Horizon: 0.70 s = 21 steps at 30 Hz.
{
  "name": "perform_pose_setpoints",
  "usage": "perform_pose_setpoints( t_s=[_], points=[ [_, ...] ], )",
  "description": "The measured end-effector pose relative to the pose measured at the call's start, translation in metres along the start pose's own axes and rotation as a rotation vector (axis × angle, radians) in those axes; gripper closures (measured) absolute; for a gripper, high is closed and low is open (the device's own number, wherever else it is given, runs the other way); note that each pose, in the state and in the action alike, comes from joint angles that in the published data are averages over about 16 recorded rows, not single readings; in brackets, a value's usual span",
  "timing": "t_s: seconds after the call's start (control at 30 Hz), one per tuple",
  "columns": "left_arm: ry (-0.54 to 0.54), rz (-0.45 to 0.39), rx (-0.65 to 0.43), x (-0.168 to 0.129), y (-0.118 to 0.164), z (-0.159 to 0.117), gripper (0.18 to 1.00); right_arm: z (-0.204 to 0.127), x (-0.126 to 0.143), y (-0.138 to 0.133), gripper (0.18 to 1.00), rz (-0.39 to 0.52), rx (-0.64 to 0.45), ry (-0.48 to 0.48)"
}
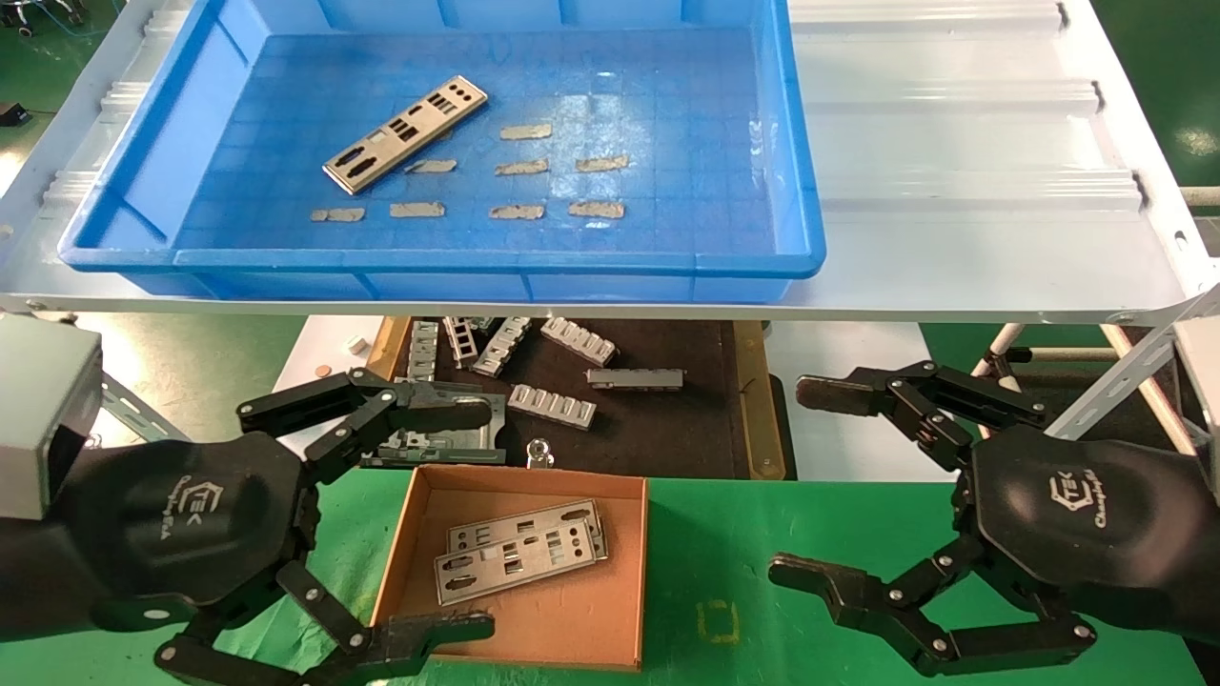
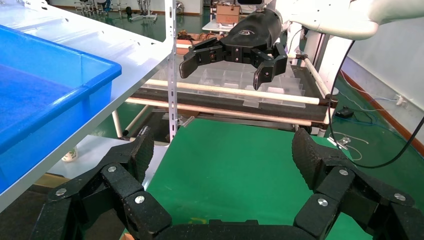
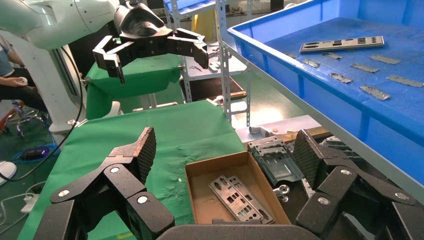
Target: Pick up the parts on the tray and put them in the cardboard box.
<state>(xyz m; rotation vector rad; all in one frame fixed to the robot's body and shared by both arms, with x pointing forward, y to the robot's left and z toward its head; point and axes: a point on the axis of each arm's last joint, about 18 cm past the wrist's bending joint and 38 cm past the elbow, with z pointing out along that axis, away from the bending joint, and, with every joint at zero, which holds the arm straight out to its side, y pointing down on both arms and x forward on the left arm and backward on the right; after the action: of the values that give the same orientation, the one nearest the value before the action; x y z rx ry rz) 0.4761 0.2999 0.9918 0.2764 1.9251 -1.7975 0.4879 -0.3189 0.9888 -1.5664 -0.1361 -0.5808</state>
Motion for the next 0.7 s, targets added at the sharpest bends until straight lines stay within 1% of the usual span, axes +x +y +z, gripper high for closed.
perform_pose_setpoints(
  t_s=[0.7],
  points=[
    [0.000,0.000,0.000,0.0000,0.0000,0.0000,0.184,0.0000,0.0000,0.0000,0.178,0.000,0.000,0.000]
  ],
)
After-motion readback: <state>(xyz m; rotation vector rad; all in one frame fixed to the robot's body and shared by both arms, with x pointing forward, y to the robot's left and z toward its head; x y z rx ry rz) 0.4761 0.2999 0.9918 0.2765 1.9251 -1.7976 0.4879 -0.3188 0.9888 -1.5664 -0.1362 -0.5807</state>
